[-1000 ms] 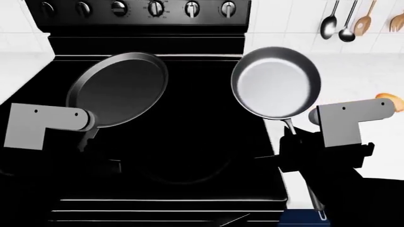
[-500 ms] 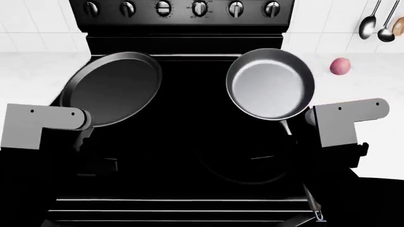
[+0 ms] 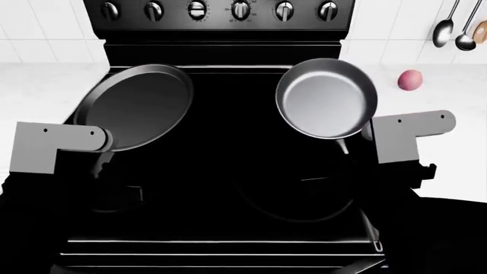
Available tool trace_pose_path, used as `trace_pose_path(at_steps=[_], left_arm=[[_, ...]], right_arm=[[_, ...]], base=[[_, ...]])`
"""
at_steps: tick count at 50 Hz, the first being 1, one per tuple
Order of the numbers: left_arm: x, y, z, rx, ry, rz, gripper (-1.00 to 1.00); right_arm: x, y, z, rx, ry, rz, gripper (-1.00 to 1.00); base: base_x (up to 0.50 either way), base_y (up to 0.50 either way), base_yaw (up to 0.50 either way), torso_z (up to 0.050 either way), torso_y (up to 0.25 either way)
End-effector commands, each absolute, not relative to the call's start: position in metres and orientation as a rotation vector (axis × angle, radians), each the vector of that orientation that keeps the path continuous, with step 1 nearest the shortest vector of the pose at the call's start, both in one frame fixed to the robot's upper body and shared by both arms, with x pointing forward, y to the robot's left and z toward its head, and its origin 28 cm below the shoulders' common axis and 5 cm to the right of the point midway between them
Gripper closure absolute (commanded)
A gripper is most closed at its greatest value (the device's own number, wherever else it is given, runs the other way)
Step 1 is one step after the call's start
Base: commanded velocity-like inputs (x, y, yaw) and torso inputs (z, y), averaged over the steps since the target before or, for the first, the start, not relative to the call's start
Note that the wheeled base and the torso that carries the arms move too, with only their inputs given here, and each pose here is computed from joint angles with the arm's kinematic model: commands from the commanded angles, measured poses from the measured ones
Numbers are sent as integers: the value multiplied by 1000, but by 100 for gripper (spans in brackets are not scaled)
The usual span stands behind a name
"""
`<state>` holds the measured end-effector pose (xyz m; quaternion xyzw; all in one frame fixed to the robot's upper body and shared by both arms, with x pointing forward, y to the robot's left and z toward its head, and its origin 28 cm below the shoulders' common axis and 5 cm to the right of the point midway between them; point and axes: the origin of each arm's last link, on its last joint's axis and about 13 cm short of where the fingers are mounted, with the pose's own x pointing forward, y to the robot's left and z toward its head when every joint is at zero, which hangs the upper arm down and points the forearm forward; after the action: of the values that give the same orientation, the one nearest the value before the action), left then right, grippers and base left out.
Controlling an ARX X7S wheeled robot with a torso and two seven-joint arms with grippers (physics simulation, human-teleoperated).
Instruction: Place both pans onto different burners. Then place the onion and the sushi on different pans.
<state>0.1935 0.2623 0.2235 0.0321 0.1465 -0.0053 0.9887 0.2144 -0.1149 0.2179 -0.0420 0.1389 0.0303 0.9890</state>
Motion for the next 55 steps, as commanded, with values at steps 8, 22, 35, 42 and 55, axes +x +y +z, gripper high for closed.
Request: trace_pose_path(at_steps=[8,22,35,42,55], left_arm=[[201,269,224,58,244,56,100],[202,270,222,51,250,58,100],[202,270,220,46,252,59,100],[202,271,221,44,254,60,100],[203,271,219,40,255,60,100]], right_arm=[[229,-118,208,-47,274,33,100],[233,-118,190,-19,327,41,100],[234,-116,178,-12,364,48,100],[233,-115,176,-11,371,57,100],[234,-115,178,-13,368,58,100]], base=[[0,0,0,1,5],[0,0,0,1,4],[0,0,0,2,5],[0,0,0,1,5],[0,0,0,2,4]])
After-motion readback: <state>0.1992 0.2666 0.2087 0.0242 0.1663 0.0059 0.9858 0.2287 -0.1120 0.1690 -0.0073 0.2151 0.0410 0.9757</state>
